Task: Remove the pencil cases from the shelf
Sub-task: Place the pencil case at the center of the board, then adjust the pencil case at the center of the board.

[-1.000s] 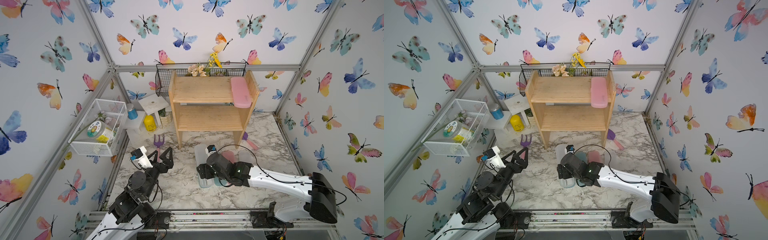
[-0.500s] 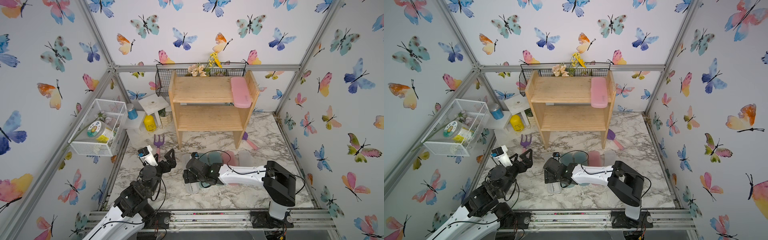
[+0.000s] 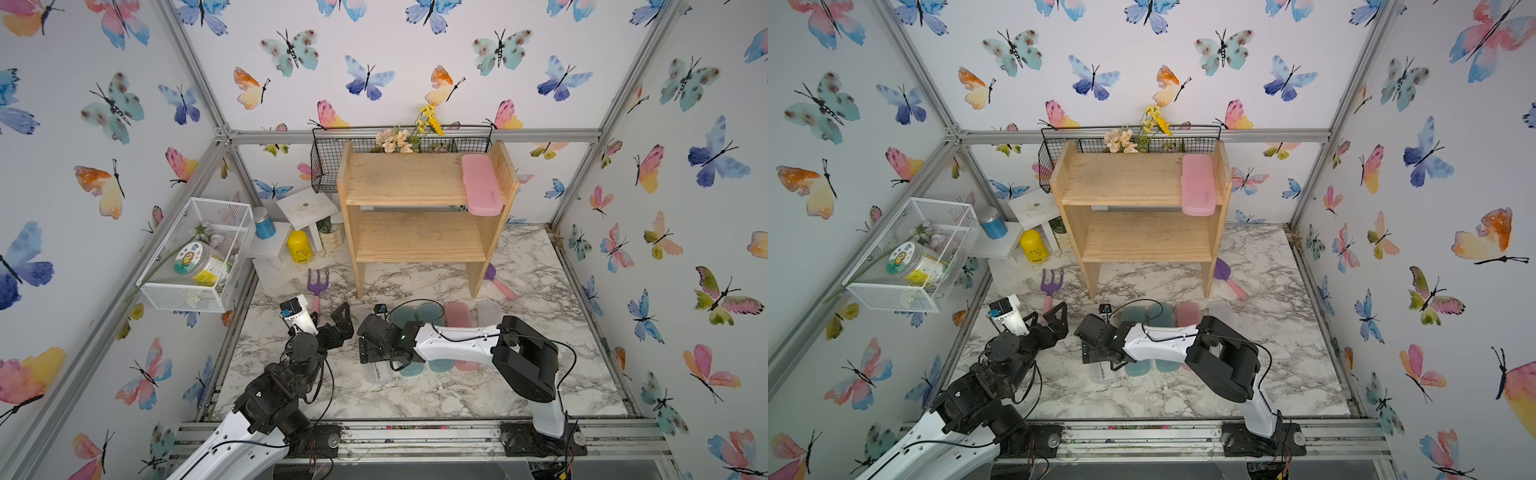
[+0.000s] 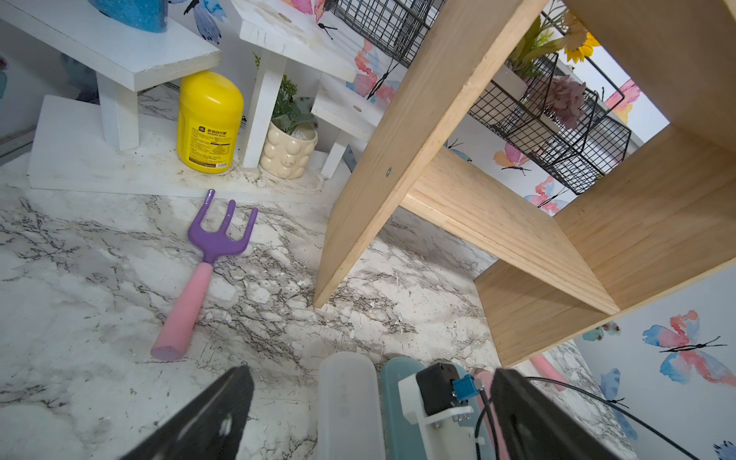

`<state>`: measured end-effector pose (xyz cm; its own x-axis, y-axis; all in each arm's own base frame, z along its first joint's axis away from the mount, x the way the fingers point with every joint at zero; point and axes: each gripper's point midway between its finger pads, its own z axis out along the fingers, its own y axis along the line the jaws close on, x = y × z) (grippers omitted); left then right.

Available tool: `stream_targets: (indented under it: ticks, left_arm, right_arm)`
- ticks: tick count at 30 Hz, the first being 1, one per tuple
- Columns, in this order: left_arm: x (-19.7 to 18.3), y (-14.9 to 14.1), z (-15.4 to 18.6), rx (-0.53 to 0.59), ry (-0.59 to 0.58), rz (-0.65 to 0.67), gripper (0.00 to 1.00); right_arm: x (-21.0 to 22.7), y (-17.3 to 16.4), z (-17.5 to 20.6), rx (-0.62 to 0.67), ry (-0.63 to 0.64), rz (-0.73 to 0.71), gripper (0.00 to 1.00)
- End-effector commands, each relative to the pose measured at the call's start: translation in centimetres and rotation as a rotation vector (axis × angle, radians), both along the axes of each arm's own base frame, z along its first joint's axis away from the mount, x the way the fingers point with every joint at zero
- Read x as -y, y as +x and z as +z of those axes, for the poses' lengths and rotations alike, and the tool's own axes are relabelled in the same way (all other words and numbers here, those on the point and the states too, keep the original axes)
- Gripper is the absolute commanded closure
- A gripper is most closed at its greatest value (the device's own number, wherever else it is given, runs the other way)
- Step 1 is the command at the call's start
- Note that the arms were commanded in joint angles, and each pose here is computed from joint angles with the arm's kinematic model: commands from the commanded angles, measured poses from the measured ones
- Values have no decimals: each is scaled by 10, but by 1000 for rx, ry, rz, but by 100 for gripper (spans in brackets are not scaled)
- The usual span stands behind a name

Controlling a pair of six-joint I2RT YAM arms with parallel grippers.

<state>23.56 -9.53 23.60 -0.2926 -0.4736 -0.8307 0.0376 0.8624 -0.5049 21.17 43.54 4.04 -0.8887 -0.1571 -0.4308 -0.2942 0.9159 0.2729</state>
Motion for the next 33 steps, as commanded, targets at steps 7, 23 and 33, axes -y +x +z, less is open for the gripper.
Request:
stream_targets:
  ticks: [7, 23, 33]
  left_arm:
    - [-5, 1, 4, 25, -12, 28, 1]
    - [0, 7, 12, -19, -26, 45, 1]
    - [11, 4, -81, -360, -131, 28, 7]
  right_arm:
    - [32, 28, -2, 30, -85, -98, 12]
    - [31, 23, 97, 157, 185, -7, 2]
    - [139, 25, 171, 402, 95, -149, 1]
